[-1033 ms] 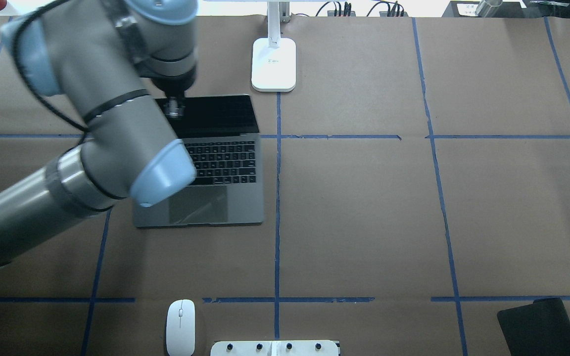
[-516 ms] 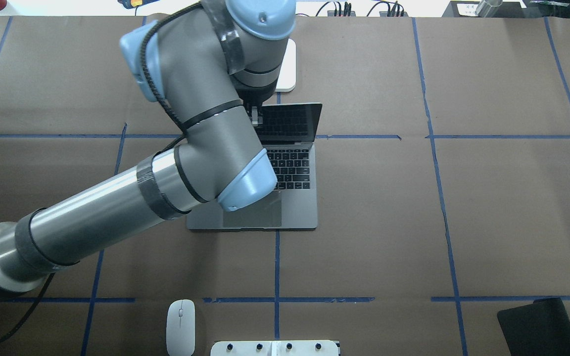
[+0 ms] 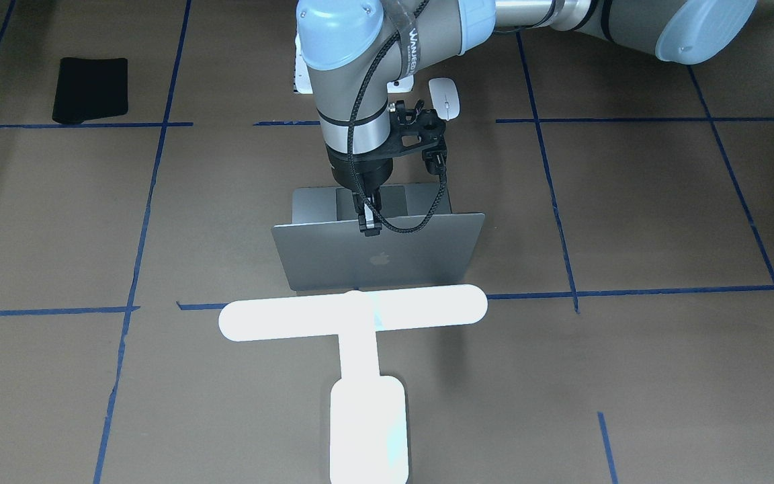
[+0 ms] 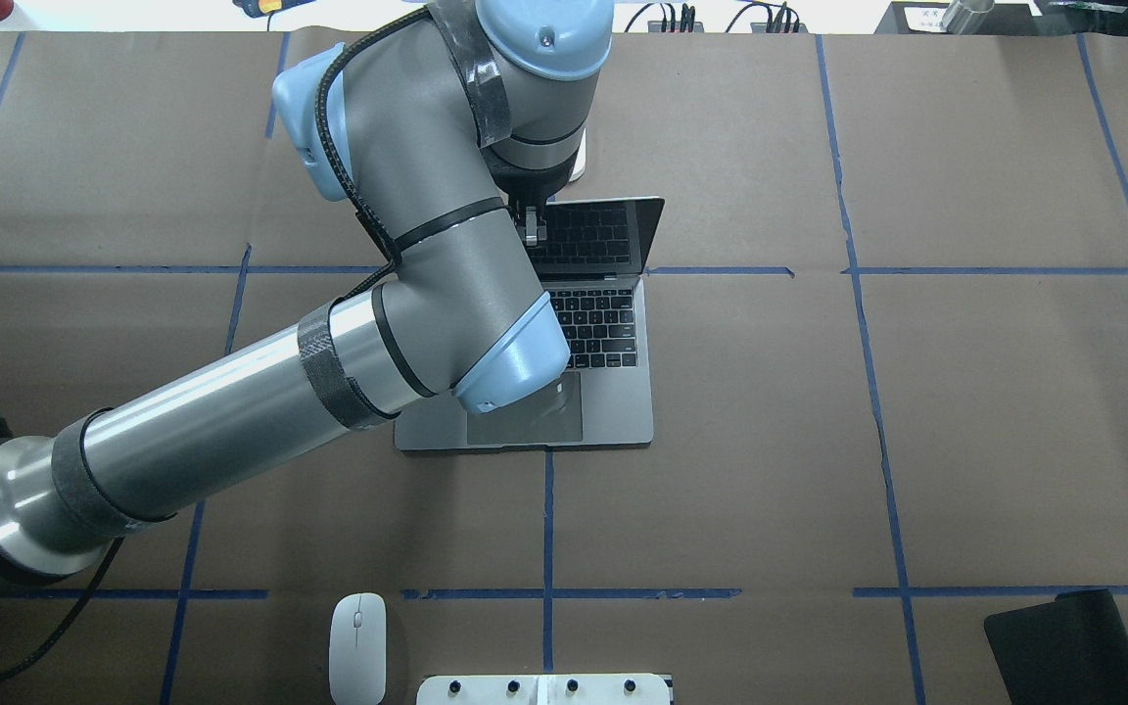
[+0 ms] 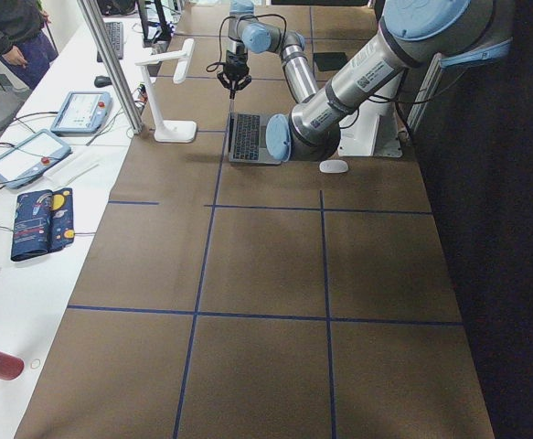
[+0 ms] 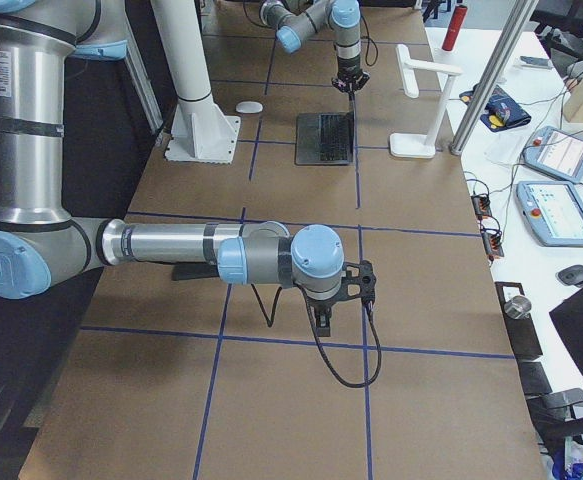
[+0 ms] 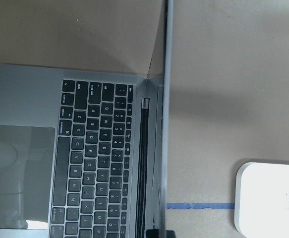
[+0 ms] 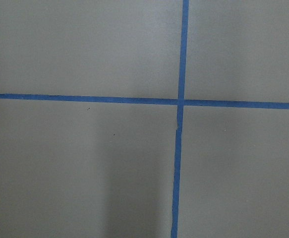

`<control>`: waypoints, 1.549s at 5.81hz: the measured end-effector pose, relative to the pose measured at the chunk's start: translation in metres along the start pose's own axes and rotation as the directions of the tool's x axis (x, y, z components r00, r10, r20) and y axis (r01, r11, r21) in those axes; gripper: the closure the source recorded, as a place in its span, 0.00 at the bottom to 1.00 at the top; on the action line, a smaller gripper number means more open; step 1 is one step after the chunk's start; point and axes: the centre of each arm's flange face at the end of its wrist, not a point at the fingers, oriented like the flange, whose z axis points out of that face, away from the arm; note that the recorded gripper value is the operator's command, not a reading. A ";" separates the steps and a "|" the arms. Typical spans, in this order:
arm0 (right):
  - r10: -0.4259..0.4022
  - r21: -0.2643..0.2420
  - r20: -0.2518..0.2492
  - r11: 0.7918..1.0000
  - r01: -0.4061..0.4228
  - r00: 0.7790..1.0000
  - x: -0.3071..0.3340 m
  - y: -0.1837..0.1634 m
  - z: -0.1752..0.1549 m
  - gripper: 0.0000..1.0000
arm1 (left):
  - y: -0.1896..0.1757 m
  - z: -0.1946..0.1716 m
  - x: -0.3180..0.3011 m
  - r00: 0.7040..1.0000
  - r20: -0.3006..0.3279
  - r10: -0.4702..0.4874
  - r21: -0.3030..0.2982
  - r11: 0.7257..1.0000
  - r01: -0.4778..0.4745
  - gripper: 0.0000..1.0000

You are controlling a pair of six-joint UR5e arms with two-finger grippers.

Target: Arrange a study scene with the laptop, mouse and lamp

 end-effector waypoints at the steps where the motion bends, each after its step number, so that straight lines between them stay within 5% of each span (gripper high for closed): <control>1: 0.000 0.000 0.000 1.000 0.000 1.000 0.000 0.000 0.000 0.00 | 0.000 0.003 0.003 1.000 -0.008 0.005 -0.011 1.000 -0.005 0.40; 2: 0.001 0.000 0.000 1.000 -0.001 1.000 0.000 0.000 0.000 0.00 | -0.002 0.006 0.011 1.000 -0.019 0.002 -0.019 1.000 -0.003 0.00; 4: 0.001 0.000 -0.001 1.000 -0.001 1.000 0.000 -0.001 0.000 0.00 | -0.012 -0.001 0.023 0.999 -0.038 -0.004 -0.029 1.000 0.003 0.00; 6: 0.000 0.001 0.001 1.000 0.000 1.000 0.000 0.001 0.000 0.00 | -0.056 -0.027 -0.003 0.988 -0.037 0.148 -0.035 0.988 -0.149 0.00; 8: 0.020 0.000 0.003 1.000 -0.020 1.000 -0.001 0.012 0.000 0.00 | -0.120 -0.056 -0.051 0.928 -0.026 0.371 -0.078 0.925 -0.372 0.00; 9: 0.038 0.009 0.008 0.999 -0.038 0.999 -0.014 0.015 0.000 0.00 | -0.139 -0.059 -0.078 0.875 -0.024 0.484 -0.108 0.869 -0.483 0.00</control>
